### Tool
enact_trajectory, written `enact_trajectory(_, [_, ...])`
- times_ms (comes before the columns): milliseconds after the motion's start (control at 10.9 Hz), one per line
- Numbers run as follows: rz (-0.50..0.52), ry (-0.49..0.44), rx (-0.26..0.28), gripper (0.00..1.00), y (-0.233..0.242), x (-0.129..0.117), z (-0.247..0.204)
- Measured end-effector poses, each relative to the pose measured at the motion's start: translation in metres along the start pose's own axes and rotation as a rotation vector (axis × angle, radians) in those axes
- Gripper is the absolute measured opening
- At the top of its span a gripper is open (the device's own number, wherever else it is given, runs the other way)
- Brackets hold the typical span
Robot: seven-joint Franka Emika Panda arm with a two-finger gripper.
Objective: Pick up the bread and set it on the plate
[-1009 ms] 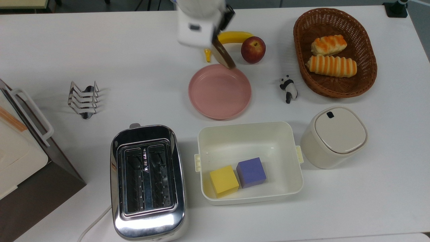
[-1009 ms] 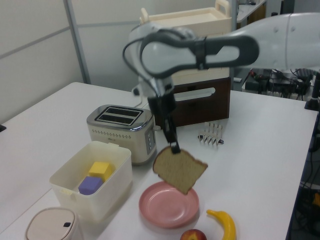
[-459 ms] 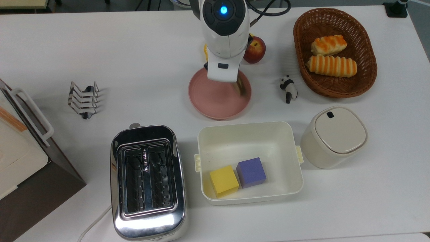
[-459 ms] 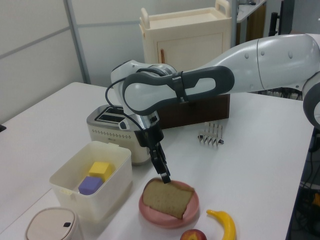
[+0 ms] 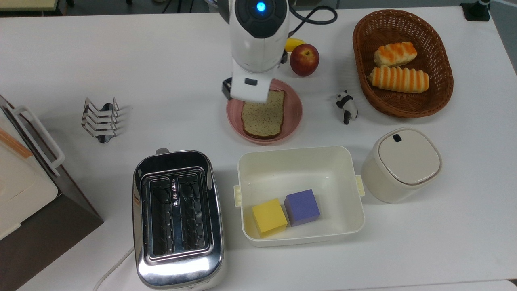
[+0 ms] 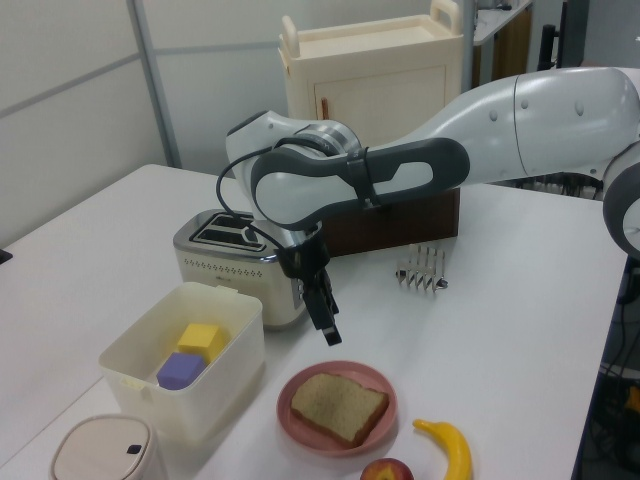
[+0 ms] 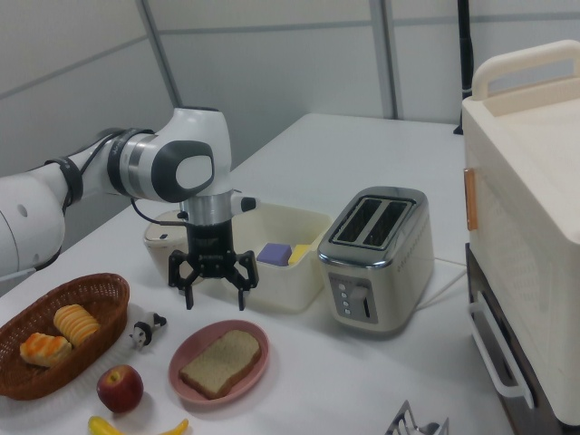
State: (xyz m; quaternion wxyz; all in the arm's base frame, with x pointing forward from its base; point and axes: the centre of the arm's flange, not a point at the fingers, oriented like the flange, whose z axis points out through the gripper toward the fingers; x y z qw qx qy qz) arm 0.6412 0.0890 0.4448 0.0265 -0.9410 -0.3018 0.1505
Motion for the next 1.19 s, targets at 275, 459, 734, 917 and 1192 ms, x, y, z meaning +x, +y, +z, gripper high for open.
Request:
enact_trajectory(275, [0.106, 0.017, -0.063, 1.0, 0.027, -0.021, -0.022])
enact_trajectory(459, [0.246, 0.016, -0.138, 1.0, 0.034, -0.031, -0.037])
enact_trajectory(734, [0.505, 0.127, -0.194, 1.0, 0.027, -0.071, -0.096])
enact_trajectory(917, [0.6, 0.211, -0.201, 1.0, 0.028, -0.117, -0.139])
enact_trajectory(1192, [0.66, 0.294, -0.13, 1.0, 0.03, -0.167, -0.167])
